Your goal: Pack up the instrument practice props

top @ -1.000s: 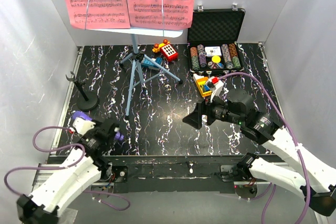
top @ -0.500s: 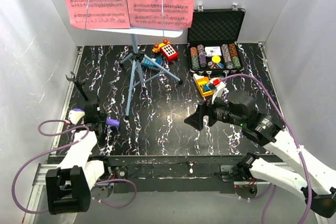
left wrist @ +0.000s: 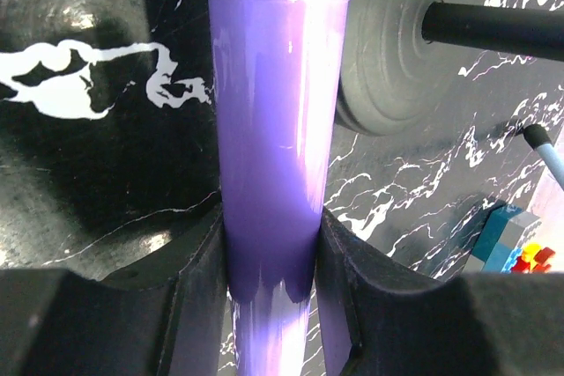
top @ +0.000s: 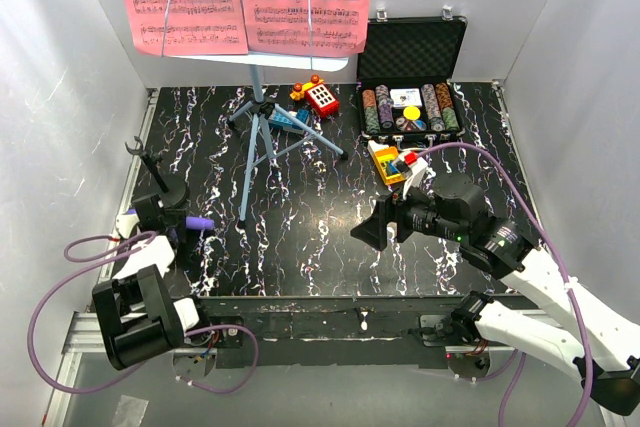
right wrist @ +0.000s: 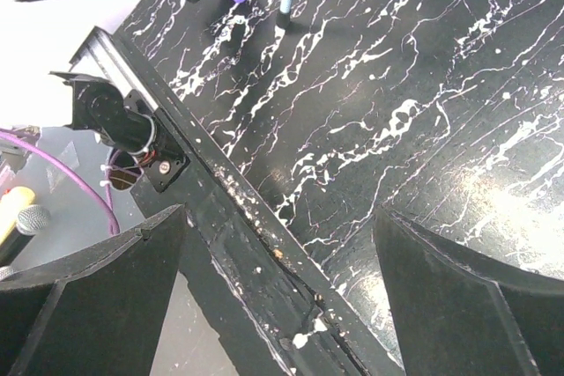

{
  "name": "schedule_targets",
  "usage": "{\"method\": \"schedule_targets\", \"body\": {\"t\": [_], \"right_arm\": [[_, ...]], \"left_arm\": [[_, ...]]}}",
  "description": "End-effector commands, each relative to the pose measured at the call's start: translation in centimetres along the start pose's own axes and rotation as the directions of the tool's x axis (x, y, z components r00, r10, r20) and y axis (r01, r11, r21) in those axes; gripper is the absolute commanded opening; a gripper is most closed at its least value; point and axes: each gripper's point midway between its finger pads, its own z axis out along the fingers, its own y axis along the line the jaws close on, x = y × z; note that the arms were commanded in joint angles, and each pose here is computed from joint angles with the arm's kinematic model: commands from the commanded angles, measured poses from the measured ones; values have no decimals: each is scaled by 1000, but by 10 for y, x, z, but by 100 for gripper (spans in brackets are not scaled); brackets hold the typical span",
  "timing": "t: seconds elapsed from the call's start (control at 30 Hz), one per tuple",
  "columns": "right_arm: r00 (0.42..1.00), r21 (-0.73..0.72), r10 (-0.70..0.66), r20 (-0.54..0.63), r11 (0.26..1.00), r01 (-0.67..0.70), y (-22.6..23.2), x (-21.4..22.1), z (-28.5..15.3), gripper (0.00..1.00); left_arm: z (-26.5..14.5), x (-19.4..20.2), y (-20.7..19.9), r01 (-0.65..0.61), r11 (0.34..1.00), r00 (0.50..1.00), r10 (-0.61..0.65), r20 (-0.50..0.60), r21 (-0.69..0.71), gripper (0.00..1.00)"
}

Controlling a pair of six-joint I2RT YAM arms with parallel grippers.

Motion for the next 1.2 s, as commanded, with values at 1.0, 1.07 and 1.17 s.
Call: {"method": "schedule_targets", "body": {"t": [1.0, 1.07, 1.17], "right_arm": [[1000, -1, -14, 8, 1000, 14, 4, -12, 0, 95], [1000, -3, -7, 1, 1000, 7, 4, -11, 1, 95], [1000, 1, 5, -11, 1000, -5, 3, -9, 2, 95]], "left_arm": [[-57, 38, 33, -174, 984, 960, 159, -230, -44, 84], [-64, 43, 33, -194, 980, 952, 180, -249, -35, 86], [-74, 47, 30, -223, 974, 943, 208, -260, -31, 93]]}}
